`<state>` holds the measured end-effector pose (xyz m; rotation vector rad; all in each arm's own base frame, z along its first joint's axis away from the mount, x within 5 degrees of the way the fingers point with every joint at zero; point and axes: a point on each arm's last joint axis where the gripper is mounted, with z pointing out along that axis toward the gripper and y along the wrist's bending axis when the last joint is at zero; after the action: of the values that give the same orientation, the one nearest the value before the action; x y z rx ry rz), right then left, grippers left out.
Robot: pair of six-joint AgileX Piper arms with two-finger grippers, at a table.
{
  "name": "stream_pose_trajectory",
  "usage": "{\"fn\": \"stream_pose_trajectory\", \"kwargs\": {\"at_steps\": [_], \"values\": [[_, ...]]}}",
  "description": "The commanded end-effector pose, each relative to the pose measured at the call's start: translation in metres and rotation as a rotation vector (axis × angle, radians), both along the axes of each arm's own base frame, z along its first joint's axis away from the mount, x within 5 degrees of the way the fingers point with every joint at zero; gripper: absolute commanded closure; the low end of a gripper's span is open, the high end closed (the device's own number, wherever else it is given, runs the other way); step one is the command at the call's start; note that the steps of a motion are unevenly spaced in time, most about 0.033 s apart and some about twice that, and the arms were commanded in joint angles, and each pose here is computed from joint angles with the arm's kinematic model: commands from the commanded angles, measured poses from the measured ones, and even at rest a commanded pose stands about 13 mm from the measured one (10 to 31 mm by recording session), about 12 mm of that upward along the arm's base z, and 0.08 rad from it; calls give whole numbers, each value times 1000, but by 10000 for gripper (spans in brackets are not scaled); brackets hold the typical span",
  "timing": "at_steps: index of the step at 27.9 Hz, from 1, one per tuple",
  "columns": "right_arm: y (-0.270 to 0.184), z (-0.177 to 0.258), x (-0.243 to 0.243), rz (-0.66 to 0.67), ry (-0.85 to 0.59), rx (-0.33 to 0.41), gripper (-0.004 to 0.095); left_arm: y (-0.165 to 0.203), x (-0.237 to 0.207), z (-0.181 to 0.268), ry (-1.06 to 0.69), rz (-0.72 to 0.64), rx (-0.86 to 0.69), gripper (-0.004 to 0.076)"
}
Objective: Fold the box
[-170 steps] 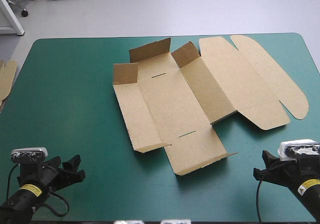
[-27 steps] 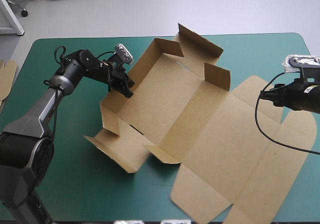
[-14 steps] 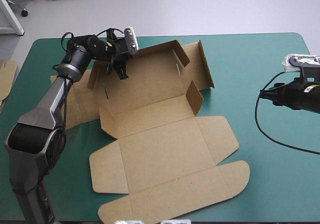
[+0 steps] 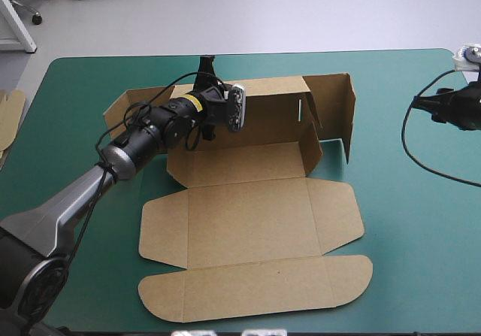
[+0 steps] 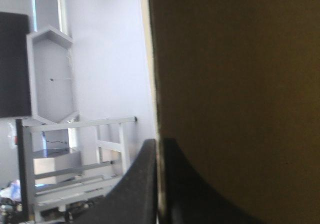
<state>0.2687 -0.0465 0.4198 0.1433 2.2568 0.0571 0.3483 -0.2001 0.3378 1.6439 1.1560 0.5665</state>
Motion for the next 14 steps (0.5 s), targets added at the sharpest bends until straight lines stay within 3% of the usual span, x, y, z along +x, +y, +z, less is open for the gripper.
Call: {"fn": "stream_pose_trajectory", "kwargs": {"at_steps": [1,8,14], "values": [[-2,26,4,21,-46,6,437,2,-15,37,-252,-46,-21,738],[3,32,9,66,-67,54,437,2,-15,41,-313,-56,-2,738],[-4,14,31,60,-19,69,437,-5,-19,41,-230,-30,-157,738]]}}
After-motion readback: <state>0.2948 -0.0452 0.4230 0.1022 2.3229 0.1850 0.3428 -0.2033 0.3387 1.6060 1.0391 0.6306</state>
